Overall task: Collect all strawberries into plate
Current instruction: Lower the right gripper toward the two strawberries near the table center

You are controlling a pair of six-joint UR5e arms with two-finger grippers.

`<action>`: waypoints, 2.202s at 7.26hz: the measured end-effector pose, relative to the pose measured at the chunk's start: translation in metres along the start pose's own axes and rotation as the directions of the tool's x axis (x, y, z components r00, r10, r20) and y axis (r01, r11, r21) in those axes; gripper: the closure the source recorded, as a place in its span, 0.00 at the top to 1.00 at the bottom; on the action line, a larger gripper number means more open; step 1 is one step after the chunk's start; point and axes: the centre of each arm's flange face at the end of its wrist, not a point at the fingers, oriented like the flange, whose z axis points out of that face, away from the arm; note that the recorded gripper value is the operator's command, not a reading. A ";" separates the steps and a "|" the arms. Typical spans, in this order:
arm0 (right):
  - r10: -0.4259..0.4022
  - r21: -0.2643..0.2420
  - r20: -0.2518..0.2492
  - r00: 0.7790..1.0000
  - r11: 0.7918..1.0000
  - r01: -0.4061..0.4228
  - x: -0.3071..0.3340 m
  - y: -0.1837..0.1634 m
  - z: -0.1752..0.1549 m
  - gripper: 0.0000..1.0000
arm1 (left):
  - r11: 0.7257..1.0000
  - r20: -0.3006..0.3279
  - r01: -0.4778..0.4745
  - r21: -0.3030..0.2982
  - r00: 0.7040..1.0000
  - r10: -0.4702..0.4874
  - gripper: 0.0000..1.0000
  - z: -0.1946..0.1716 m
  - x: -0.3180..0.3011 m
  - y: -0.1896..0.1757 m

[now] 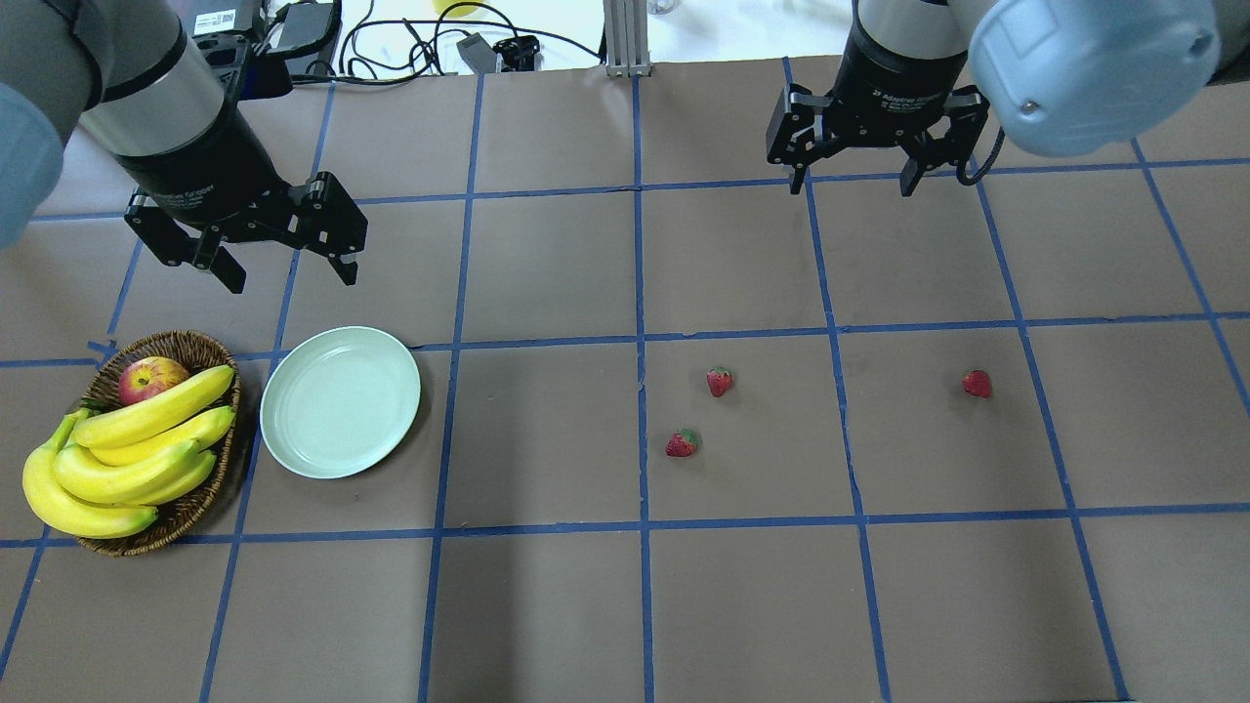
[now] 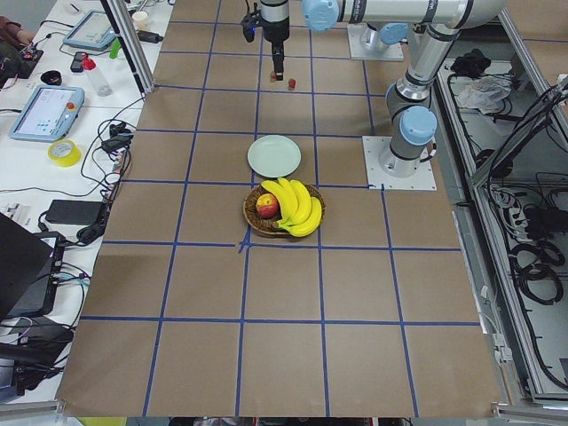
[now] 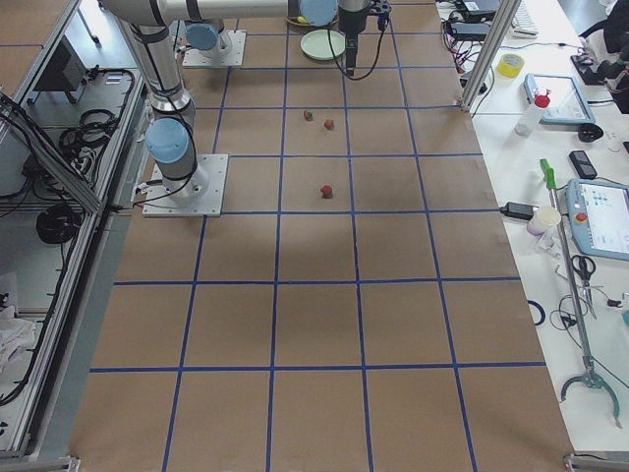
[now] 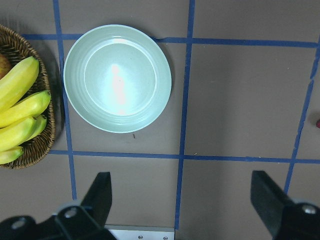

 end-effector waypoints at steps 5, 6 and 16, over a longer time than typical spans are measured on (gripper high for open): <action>0.001 -0.008 -0.001 1.000 1.000 -0.001 -0.001 0.001 0.003 1.00 | 1.000 0.011 0.001 0.026 1.000 -0.002 1.00 0.001 -0.001 -0.004; -0.002 -0.010 0.000 1.000 1.000 0.002 -0.004 0.002 0.004 1.00 | 1.000 0.012 0.002 0.029 1.000 -0.002 1.00 0.002 -0.001 -0.004; 0.056 -0.065 -0.015 0.998 0.996 -0.056 -0.109 0.049 0.100 0.99 | 1.000 0.014 0.001 0.028 1.000 -0.001 1.00 0.002 -0.001 -0.002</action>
